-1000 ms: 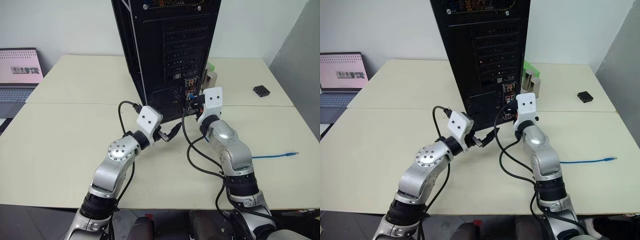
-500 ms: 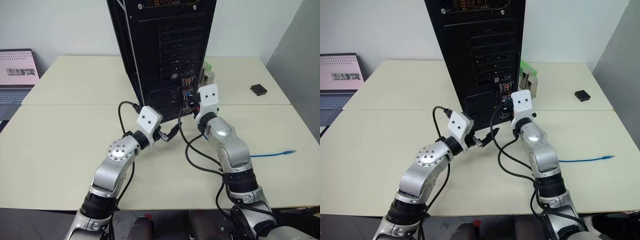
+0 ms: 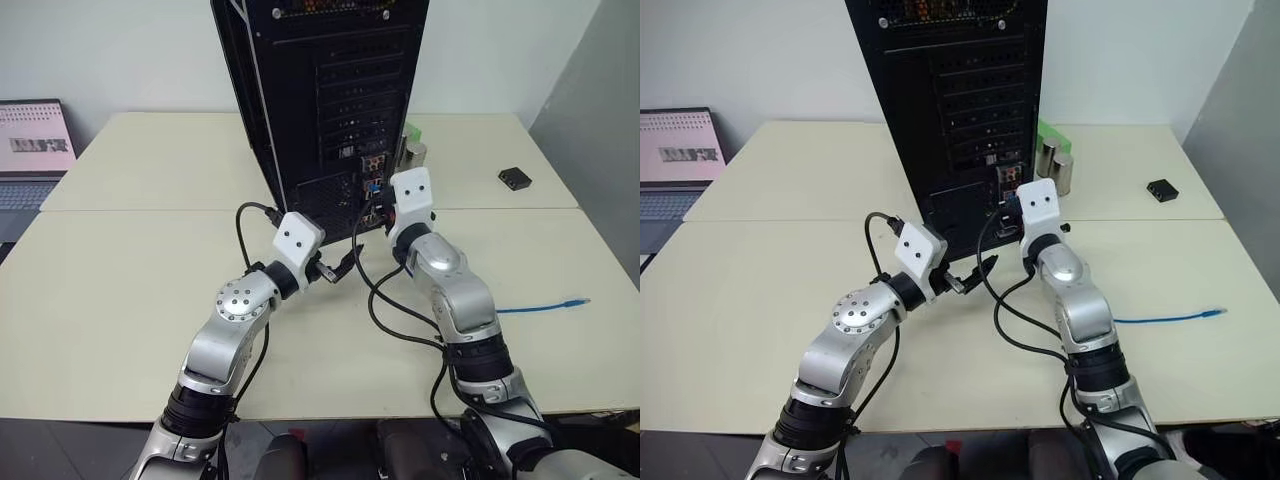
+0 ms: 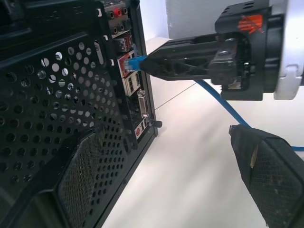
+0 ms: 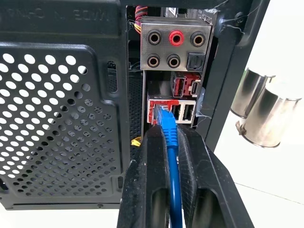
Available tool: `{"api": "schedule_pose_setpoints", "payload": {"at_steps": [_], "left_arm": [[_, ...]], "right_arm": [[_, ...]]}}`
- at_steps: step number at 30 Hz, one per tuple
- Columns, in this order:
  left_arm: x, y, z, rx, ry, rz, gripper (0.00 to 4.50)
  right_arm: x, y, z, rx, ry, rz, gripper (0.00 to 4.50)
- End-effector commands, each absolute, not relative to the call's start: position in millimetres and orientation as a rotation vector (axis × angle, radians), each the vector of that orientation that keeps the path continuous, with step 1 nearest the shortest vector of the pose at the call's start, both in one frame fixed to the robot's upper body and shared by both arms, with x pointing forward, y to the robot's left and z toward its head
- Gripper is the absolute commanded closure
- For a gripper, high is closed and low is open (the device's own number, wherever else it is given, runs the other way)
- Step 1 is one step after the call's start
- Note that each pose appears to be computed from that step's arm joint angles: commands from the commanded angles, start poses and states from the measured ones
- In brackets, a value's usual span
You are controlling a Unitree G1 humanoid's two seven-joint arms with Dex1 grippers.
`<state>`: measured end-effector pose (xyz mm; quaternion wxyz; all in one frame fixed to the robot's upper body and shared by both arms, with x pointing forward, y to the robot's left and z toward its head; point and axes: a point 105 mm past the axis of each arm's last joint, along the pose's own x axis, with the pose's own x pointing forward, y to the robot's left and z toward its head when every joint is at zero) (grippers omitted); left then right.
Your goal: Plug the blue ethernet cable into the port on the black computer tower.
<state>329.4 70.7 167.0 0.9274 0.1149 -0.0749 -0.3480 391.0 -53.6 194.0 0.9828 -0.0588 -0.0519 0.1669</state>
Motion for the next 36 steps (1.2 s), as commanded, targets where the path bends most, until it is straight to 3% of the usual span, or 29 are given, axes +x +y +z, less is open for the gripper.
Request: {"api": "schedule_pose_setpoints", "payload": {"at_steps": [1, 13, 17, 29, 34, 36], "left_arm": [[328, 72, 180, 0.248, -0.207, -0.705, 0.06], [329, 74, 179, 0.256, -0.206, -0.696, 0.06], [331, 82, 179, 0.265, -0.2, -0.677, 0.06], [330, 108, 177, 0.327, -0.124, -0.727, 0.06], [323, 119, 178, 0.386, -0.099, -0.758, 0.06], [320, 120, 180, 0.389, -0.096, -0.778, 0.06]], "right_arm": [[391, -43, 230, -0.098, -0.226, 0.335, 4.5], [396, -40, 222, -0.091, -0.196, 0.354, 4.5], [388, -51, 214, -0.113, -0.182, 0.375, 3.35], [331, -84, 216, -0.211, -0.153, 0.555, 0.93], [313, -117, 219, -0.246, -0.131, 0.613, 0.03], [306, -126, 219, -0.275, -0.13, 0.658, 0.03]]}}
